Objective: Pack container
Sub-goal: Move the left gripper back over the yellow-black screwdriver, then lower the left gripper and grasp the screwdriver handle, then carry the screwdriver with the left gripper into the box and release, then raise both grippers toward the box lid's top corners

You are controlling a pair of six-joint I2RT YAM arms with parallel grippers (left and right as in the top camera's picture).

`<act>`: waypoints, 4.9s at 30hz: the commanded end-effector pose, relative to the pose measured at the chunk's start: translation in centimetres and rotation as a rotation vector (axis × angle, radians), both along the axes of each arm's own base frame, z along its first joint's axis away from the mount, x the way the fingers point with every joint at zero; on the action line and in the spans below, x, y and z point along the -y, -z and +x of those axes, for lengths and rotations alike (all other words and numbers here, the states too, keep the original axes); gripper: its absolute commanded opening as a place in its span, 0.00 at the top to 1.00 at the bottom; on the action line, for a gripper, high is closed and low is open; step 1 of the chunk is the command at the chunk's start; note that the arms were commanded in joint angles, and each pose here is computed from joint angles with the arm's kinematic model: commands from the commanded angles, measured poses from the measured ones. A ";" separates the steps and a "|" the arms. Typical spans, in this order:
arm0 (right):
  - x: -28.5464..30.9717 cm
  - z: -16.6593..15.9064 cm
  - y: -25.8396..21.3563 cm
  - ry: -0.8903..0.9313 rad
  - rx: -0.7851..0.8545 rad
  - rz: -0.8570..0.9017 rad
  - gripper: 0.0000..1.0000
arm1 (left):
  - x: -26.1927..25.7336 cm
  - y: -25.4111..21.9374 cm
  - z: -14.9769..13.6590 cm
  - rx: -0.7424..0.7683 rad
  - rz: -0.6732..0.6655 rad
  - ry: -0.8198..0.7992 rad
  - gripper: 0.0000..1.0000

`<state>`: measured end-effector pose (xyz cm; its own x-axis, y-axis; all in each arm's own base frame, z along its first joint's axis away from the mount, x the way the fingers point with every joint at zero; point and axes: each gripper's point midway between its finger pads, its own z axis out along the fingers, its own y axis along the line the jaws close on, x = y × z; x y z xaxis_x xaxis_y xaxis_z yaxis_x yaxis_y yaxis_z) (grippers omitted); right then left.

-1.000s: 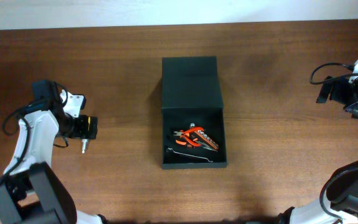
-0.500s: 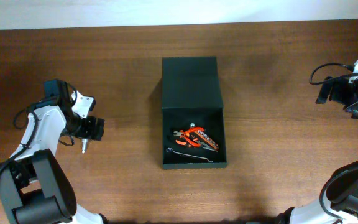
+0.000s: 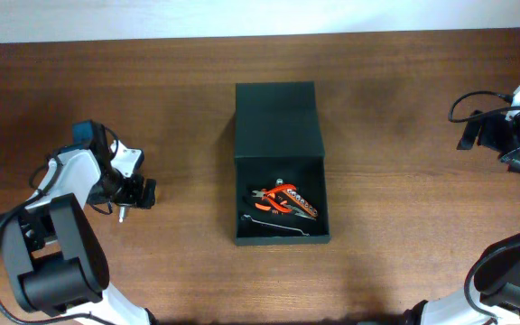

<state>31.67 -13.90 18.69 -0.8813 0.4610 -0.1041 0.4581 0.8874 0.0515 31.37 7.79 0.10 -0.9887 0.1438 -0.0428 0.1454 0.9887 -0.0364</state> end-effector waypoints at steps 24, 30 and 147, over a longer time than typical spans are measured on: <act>-0.3 -0.2 0.0 -0.007 -0.001 0.014 0.01 | 0.2 2.2 0.5 -0.048 0.042 -0.093 0.08; -0.3 -0.2 0.0 -0.007 -0.001 0.014 0.01 | 0.4 2.2 -0.2 -0.076 0.037 -0.092 0.26; -13.1 7.9 -9.9 -0.603 0.385 0.022 0.93 | 20.0 -21.5 13.6 0.332 -0.281 0.343 0.70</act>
